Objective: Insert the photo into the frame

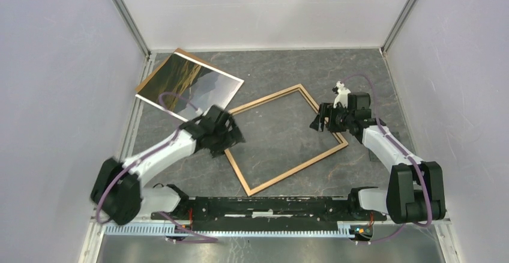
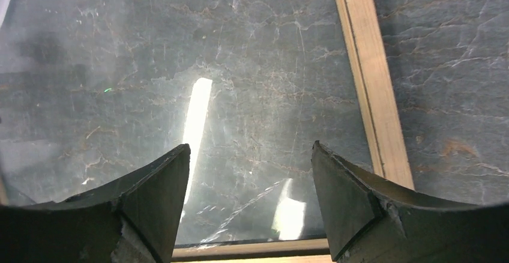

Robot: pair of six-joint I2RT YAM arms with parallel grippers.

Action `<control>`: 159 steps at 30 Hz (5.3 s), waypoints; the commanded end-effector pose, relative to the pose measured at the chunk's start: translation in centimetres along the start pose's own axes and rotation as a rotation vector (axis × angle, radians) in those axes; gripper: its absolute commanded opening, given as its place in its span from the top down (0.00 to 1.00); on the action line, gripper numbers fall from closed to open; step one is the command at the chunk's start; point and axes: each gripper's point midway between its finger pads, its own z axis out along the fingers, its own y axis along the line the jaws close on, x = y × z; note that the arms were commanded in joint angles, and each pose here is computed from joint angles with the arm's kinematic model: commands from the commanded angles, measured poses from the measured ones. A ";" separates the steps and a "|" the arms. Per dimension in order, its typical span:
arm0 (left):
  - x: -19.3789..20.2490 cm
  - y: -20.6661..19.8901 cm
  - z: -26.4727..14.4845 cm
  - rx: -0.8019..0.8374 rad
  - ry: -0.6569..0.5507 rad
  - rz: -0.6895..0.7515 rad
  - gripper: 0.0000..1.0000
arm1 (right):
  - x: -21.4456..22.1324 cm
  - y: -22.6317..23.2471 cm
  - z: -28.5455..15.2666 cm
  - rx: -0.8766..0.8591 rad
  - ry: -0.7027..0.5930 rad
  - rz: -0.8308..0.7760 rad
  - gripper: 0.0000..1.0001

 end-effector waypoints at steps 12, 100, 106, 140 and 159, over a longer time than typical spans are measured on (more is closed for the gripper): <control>-0.5 -3.2 -3.0 0.323 -0.106 0.143 0.00 | 0.1 -0.1 -1.1 0.035 -0.039 -0.053 0.20; -17.4 -8.8 -21.4 0.368 -0.758 0.522 0.00 | -3.8 26.7 28.4 -0.284 -0.053 0.481 0.41; -17.5 -8.6 -21.5 0.358 -0.764 0.520 0.00 | -3.0 26.7 29.3 -0.205 -0.023 0.490 0.41; -17.3 -8.7 -19.8 0.347 -0.723 0.517 0.00 | -8.1 29.1 26.3 -0.305 -0.196 0.508 1.00; -18.5 -7.3 -18.3 0.244 -0.745 0.510 0.00 | -1.7 22.9 12.1 -0.412 -0.185 0.507 1.00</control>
